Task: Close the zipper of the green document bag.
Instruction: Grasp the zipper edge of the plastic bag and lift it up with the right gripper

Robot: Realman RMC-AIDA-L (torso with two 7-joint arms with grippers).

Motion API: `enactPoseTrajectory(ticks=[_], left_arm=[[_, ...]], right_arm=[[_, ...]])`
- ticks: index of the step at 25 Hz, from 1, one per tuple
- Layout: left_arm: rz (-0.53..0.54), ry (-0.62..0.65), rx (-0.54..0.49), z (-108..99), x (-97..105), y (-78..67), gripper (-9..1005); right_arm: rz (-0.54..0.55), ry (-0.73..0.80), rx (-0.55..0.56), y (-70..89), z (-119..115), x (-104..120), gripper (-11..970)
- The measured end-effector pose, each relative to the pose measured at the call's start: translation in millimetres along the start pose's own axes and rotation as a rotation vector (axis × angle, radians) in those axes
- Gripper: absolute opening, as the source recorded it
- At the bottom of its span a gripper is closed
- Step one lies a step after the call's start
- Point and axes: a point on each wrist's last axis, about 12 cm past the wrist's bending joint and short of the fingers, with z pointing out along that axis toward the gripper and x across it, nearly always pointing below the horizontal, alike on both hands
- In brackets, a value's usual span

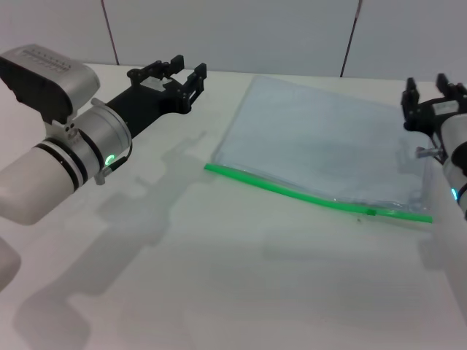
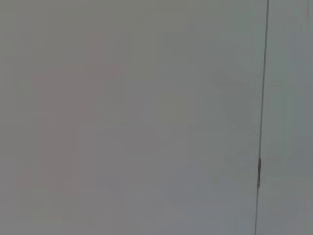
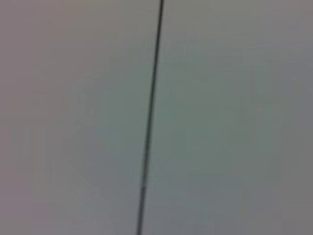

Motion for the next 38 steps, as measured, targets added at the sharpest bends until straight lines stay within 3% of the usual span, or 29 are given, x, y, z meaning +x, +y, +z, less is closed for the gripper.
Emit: enactPoseTrajectory(ticks=[4,13,21,30,38], left_arm=[[-0.001,0.007,-0.009,-3.6,2.6,2.5,431],[0.002,0.019,-0.020,-7.2,4.9,6.6,429],[0.004,0.048,-0.032,-8.6,9.0,8.1,430],[-0.001,0.051,-0.045,-10.6,10.1,10.6,430],[0.007,0.061,-0.048,-14.1,12.8,12.1,430]], right_arm=[[-0.051,0.045,-0.117,6.9,0.4,0.4,461],[-0.195,0.117,-0.342,-17.6,-24.0,-6.7,462],[-0.363,0.230,-0.478,-21.6,-40.4,-4.8,461],[-0.512,0.232,-0.468,-28.6,-69.3,-17.0,462],[-0.589,0.275,-0.500,-13.1,-75.2,-13.1,460]])
